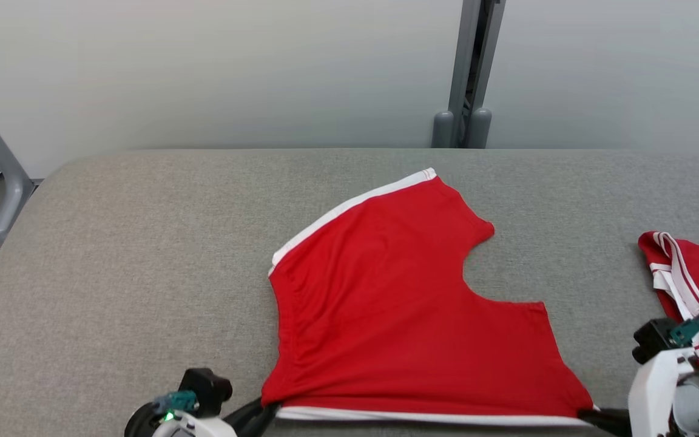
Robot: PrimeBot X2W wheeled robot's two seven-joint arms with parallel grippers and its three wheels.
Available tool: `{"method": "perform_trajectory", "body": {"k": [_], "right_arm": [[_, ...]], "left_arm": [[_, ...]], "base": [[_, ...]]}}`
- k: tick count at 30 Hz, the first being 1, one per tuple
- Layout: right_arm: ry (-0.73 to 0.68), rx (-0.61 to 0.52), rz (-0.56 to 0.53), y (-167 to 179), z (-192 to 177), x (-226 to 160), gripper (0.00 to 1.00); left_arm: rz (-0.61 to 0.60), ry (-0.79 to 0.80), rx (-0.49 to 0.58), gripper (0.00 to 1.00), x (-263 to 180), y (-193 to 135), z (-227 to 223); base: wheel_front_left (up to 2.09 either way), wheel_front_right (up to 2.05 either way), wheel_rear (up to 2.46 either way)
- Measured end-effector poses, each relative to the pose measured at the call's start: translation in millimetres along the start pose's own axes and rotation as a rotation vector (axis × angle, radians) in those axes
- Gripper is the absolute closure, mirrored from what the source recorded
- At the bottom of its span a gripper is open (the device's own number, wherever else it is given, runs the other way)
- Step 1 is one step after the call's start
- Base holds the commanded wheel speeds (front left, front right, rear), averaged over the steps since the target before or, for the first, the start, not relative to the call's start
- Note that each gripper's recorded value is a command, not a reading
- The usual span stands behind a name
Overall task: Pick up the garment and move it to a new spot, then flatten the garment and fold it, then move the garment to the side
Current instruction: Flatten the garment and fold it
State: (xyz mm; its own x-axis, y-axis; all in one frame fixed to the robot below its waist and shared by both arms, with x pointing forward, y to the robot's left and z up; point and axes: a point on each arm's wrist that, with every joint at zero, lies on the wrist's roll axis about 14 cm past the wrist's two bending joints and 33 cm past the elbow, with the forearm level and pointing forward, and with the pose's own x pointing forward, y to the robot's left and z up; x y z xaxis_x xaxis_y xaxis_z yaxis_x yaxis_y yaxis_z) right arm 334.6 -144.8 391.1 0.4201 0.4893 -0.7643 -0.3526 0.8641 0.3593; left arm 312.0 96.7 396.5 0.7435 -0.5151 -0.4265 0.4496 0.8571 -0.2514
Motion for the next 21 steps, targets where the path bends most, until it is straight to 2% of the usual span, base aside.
{"method": "perform_trajectory", "body": {"k": [12,17,21], "right_arm": [[0.141,0.076,0.021,-11.7,-43.6,-26.8,1.0],[0.115,0.084,0.025,-13.3,-36.2,-34.8,1.0],[0.058,0.048,0.036,-7.0,-13.5,-35.9,1.0]], "left_arm": [[-0.117,0.087,-0.058,1.0,-35.2,-42.3,-31.4],[-0.135,0.093,-0.109,1.0,-40.3,-49.7,-29.9],[-0.128,0.076,-0.128,1.0,-38.6,-48.5,-21.9]], "base": [[0.0,0.0,0.0],[0.0,0.0,0.0],[0.0,0.0,0.0]]}}
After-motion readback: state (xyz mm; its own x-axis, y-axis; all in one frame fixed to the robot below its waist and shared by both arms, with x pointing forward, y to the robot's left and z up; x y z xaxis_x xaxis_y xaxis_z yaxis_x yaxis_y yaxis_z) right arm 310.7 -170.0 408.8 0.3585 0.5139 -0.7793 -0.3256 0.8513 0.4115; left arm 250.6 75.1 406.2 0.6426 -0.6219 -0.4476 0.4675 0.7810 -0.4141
